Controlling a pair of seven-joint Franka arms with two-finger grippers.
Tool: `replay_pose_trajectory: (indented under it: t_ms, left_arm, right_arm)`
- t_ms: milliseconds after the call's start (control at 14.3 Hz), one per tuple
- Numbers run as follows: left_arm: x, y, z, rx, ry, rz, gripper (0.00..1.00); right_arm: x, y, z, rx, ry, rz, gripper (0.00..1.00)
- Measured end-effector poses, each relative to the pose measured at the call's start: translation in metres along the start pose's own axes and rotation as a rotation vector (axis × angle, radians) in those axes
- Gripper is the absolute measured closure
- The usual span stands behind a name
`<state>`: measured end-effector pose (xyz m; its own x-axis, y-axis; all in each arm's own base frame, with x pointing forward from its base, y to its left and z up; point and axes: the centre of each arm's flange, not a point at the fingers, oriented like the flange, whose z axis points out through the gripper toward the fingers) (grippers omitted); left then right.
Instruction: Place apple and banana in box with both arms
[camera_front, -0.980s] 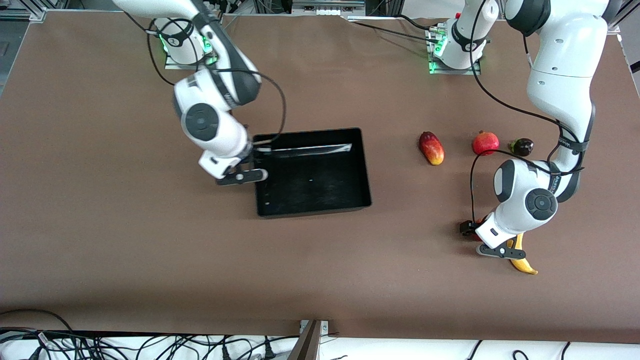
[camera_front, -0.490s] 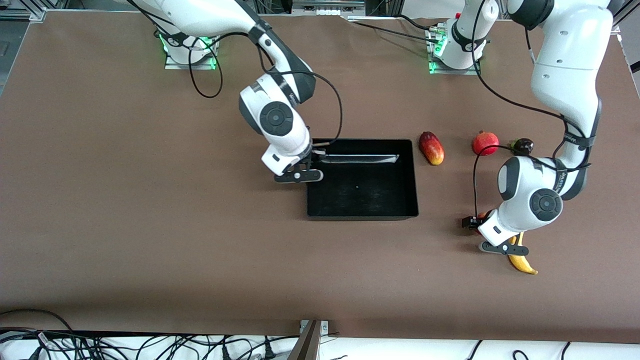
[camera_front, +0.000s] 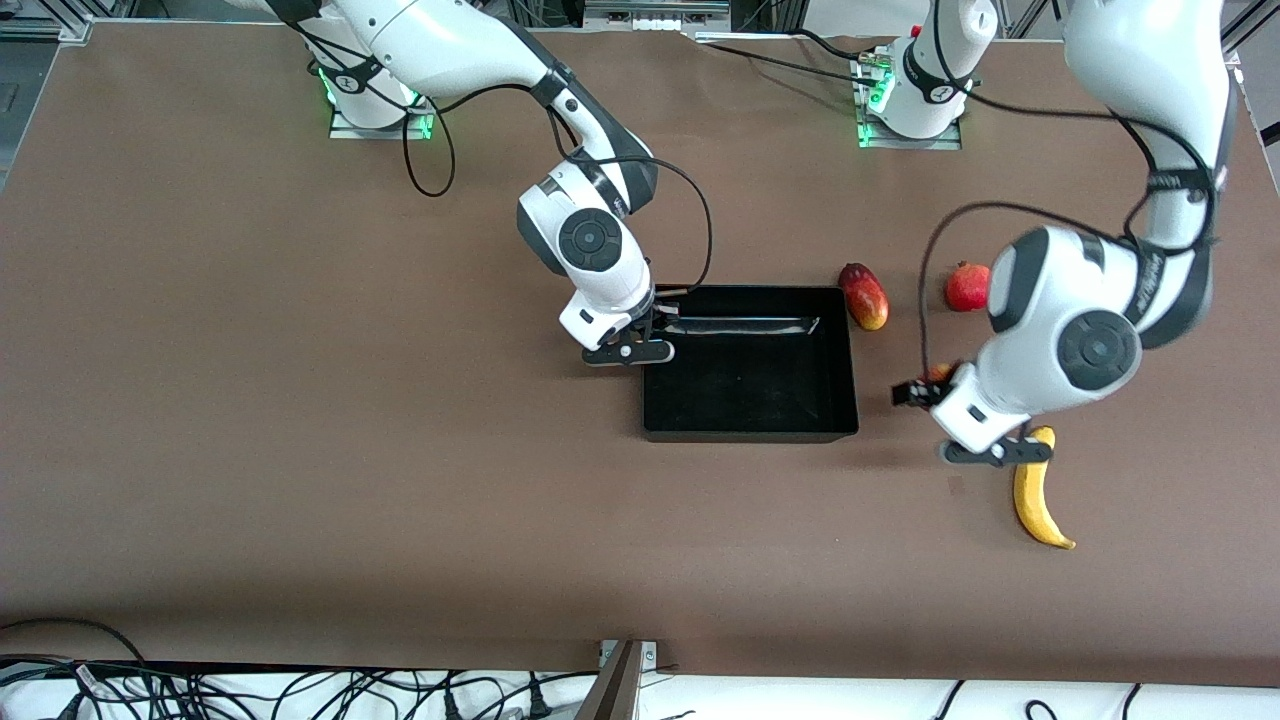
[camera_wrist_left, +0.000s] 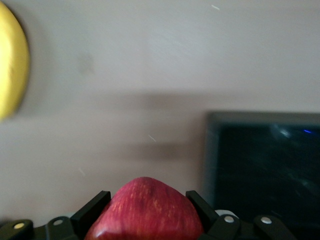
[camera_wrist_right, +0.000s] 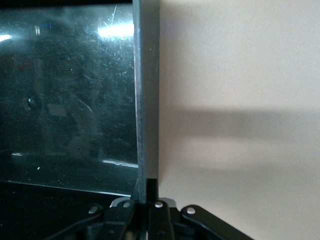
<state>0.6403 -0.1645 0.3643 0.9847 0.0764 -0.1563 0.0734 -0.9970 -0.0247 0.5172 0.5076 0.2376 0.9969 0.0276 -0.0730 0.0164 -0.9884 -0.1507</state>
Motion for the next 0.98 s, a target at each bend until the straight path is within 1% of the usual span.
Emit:
replay_pose_trajectory:
  t_ms: [140,210,280,350,420,490,560,700,840,980]
  left_arm:
    - [-0.026,0.061,0.006,-0.011,-0.029,-0.036,0.30]
    - [-0.034,0.086,0.016,-0.022,-0.039,-0.047,0.30]
    - [-0.038,0.105,0.026,-0.037,-0.034,-0.060,0.30]
    - [-0.040,0.119,0.037,-0.047,-0.031,-0.071,0.30]
    - [-0.043,0.131,0.049,-0.051,-0.035,-0.086,0.30]
    - [-0.044,0.142,0.063,-0.050,-0.037,-0.106,0.30]
    - [-0.045,0.152,0.076,-0.049,-0.036,-0.125,0.30]
    - [-0.050,0.173,0.104,-0.048,-0.033,-0.160,0.30]
    - [-0.057,0.194,0.130,-0.052,-0.024,-0.195,0.30]
    - [-0.063,0.210,0.147,-0.054,-0.018,-0.237,0.30]
  right_arm:
    - [0.001,0.001,0.004,0.001,0.003,0.002,0.80]
    - [0.003,0.002,0.003,0.002,0.006,0.004,0.69]
    - [0.005,0.002,0.001,0.004,0.013,0.006,0.60]
    - [0.009,0.001,-0.005,0.010,0.022,0.007,0.51]
    - [0.013,0.001,-0.014,0.015,0.031,0.009,0.39]
    - [0.019,0.004,-0.029,0.012,0.033,0.016,0.30]
    - [0.027,0.012,-0.049,0.004,0.029,0.028,0.19]
    - [0.048,0.045,-0.110,-0.009,0.018,0.038,0.01]
    - [0.071,0.107,-0.193,-0.015,0.021,0.053,0.00]
    - [0.088,0.180,-0.265,-0.017,0.059,0.087,0.00]
